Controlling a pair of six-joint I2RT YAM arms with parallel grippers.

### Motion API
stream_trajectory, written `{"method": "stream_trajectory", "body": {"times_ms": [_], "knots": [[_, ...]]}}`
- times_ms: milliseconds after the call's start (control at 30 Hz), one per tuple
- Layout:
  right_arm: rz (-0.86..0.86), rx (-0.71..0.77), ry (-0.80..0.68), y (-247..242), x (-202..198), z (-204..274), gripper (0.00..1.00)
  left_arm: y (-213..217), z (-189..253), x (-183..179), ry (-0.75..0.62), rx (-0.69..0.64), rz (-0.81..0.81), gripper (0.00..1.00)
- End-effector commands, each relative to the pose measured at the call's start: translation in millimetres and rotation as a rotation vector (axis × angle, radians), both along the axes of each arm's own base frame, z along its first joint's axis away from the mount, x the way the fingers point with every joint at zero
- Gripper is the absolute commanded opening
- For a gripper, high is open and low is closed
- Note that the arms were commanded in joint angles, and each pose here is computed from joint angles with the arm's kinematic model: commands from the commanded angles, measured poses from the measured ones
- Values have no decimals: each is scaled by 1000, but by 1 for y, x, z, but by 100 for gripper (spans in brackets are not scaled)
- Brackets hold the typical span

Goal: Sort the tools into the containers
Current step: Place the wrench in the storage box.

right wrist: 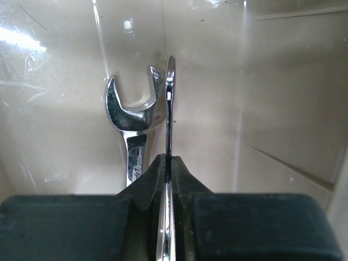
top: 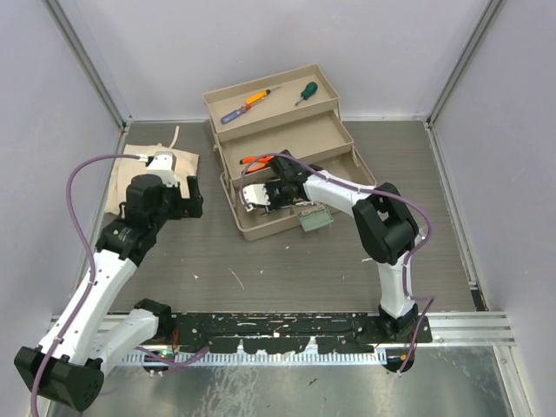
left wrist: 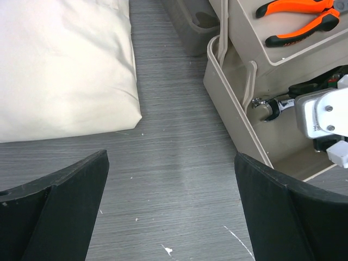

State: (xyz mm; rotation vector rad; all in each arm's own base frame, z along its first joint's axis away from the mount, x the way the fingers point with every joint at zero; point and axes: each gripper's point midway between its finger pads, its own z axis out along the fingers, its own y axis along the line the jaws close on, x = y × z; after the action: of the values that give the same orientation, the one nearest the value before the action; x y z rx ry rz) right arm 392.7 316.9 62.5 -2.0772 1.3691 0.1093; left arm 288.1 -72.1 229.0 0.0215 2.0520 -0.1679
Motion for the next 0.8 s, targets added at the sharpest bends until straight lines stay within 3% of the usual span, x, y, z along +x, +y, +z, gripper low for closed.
{"method": "stream_trajectory", "body": {"times_ms": [0, 233, 367, 633, 767], "knots": [[19, 47, -102, 17, 18, 29, 14, 6, 8, 0, -27, 4, 21, 99], [18, 85, -127, 19, 17, 52, 27, 4, 5, 1, -18, -3, 19, 99], [8, 133, -137, 20, 12, 75, 28, 3, 8, 1, -23, -6, 16, 99], [-12, 341, -102, 15, -34, 129, 28, 3, 8, 3, -22, -31, 36, 99], [-144, 575, -72, 9, -53, 164, 29, -2, 9, 4, -17, -50, 23, 98]]}}
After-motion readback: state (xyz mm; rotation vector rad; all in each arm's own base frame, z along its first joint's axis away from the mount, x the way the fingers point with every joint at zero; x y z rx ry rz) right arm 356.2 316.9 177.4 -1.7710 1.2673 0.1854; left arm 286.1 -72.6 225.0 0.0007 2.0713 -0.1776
